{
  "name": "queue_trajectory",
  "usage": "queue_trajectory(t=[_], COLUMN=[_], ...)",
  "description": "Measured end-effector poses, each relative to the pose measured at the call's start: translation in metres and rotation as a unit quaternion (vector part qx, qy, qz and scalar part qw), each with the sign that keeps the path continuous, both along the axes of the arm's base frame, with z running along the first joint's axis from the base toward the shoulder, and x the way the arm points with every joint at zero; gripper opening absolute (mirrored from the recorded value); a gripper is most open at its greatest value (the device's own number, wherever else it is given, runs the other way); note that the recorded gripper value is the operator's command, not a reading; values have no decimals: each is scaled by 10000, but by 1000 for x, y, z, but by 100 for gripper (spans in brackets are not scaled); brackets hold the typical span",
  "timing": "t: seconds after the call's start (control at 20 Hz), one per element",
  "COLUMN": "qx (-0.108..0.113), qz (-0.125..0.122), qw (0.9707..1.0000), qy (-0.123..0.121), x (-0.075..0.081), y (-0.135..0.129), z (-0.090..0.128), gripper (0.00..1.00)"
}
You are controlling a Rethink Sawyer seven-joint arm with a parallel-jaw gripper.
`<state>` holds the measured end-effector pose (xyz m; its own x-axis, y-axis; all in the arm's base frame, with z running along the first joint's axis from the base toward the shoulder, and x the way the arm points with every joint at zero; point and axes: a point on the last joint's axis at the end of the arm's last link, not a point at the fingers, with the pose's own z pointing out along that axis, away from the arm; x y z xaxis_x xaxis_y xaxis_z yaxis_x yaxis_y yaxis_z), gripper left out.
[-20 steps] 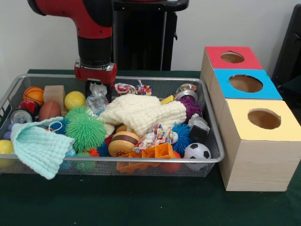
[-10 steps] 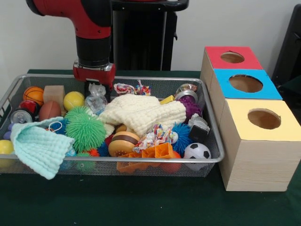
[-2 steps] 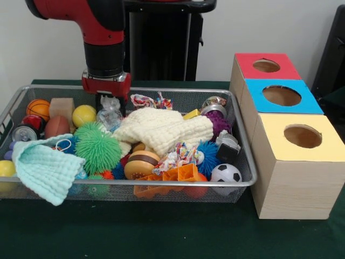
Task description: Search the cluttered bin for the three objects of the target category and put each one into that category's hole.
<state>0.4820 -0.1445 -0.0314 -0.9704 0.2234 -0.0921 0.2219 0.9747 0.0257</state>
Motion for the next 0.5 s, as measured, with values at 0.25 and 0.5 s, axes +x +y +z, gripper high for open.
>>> queue_trajectory(t=[0.25,0.5], qx=[27,33], qz=[15,20], qw=[10000,10000], qy=[71,86], x=[3,5], y=[0,-1], z=[0,0], gripper=[100,100])
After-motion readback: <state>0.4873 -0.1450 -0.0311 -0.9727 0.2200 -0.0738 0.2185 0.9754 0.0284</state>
